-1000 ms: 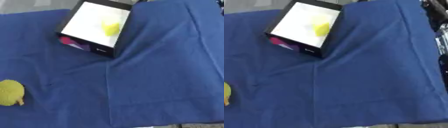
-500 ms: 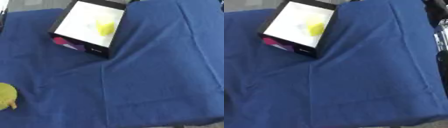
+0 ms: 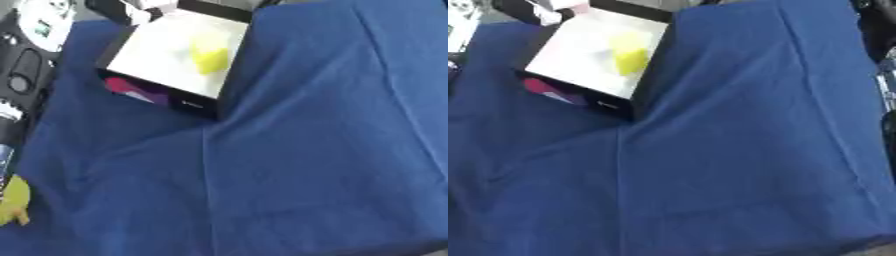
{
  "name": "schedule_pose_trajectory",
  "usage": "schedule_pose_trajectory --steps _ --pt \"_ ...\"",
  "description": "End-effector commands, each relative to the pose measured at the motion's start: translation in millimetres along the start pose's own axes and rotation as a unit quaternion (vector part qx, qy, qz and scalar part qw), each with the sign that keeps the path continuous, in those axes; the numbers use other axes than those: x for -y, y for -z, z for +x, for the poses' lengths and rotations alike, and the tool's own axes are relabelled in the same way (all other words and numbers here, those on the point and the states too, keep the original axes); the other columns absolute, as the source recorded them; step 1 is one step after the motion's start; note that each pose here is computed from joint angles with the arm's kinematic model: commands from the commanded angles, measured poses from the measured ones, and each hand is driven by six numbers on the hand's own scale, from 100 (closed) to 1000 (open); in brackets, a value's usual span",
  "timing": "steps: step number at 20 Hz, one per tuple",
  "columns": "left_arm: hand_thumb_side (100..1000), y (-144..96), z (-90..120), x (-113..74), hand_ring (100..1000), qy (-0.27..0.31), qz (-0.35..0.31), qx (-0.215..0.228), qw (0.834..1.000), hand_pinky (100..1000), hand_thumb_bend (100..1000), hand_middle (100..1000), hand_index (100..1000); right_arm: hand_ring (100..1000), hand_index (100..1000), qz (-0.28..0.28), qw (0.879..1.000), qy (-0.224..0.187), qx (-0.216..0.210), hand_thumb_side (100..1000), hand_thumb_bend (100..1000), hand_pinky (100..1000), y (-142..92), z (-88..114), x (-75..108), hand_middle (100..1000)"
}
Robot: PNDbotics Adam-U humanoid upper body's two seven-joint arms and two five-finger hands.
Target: Pick up objects on the table and place them in the box.
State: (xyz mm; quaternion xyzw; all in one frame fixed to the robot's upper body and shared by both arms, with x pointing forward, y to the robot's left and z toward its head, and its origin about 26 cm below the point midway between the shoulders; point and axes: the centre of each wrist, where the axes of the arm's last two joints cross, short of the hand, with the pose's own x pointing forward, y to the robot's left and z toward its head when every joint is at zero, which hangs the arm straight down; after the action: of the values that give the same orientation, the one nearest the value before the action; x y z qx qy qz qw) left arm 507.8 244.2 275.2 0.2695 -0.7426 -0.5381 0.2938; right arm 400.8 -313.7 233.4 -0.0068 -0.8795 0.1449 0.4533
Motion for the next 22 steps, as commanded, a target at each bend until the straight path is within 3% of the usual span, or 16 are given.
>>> schedule_pose_trajectory --steps 1,3,6,7,8,9,10,11,12,14,15,17,19,22 --pt "100 5 2 -10.5 321 0.028 0.011 0.000 1.000 510 465 539 801 1000 902 0.006 1.000 -0.011 0.022 470 100 1000 7 15 2.6 1000" --pt "100 5 1 -7.1 334 0.035 0.007 -0.001 0.999 530 443 550 811 1000 902 0.006 1.000 -0.012 0.021 470 100 1000 7 14 3.1 1000" --pt "100 3 -2 -2.8 499 0.040 0.000 0.001 0.999 657 154 617 833 1000 902 0.006 1.000 -0.013 0.021 470 100 1000 6 14 3.6 1000" --pt "100 2 -2 -2.1 521 0.040 -0.002 -0.001 0.999 673 122 626 835 1000 902 0.006 1.000 -0.013 0.021 470 100 1000 6 14 3.7 1000" --pt "100 2 -3 -1.7 614 0.041 -0.002 -0.002 0.999 746 100 691 845 1000 902 0.005 1.000 -0.013 0.021 470 100 1000 6 14 3.8 1000" --pt "154 1 -3 -1.3 721 0.042 -0.003 -0.003 0.999 825 100 763 866 1000 902 0.005 1.000 -0.013 0.021 470 100 1000 6 14 3.8 1000" --pt "334 1 -4 -1.0 819 0.043 -0.004 -0.002 0.999 925 100 839 891 1000 902 0.006 1.000 -0.012 0.021 470 100 1000 6 14 3.6 1000" --pt "427 1 -4 -0.5 856 0.046 -0.010 -0.002 0.999 966 100 877 905 1000 902 0.006 1.000 -0.012 0.020 470 100 1000 6 14 3.4 1000" --pt "614 0 -5 0.5 925 0.051 -0.020 -0.001 0.998 1000 100 950 938 1000 902 0.006 1.000 -0.012 0.021 470 100 1000 7 14 3.3 1000" --pt "820 -1 -6 3.3 983 0.066 -0.057 0.000 0.996 1000 100 1000 969 1000 902 0.006 1.000 -0.011 0.021 470 100 1000 7 14 3.0 1000" --pt "880 -1 -6 5.0 1000 0.073 -0.073 0.003 0.995 1000 100 1000 999 1000 902 0.006 1.000 -0.011 0.021 470 100 1000 7 14 3.0 1000" --pt "943 -3 -8 7.4 1000 0.079 -0.094 0.005 0.992 1000 100 1000 1000 1000 901 0.005 1.000 -0.011 0.020 470 100 1000 6 14 3.6 1000" --pt "951 -5 -9 7.9 1000 0.078 -0.098 0.005 0.992 1000 100 1000 1000 1000 901 0.005 1.000 -0.012 0.020 470 100 1000 6 14 4.1 1000" --pt "894 -6 -10 6.2 1000 0.069 -0.087 0.003 0.994 1000 100 1000 1000 1000 901 0.005 1.000 -0.011 0.020 470 100 1000 6 14 3.9 1000"
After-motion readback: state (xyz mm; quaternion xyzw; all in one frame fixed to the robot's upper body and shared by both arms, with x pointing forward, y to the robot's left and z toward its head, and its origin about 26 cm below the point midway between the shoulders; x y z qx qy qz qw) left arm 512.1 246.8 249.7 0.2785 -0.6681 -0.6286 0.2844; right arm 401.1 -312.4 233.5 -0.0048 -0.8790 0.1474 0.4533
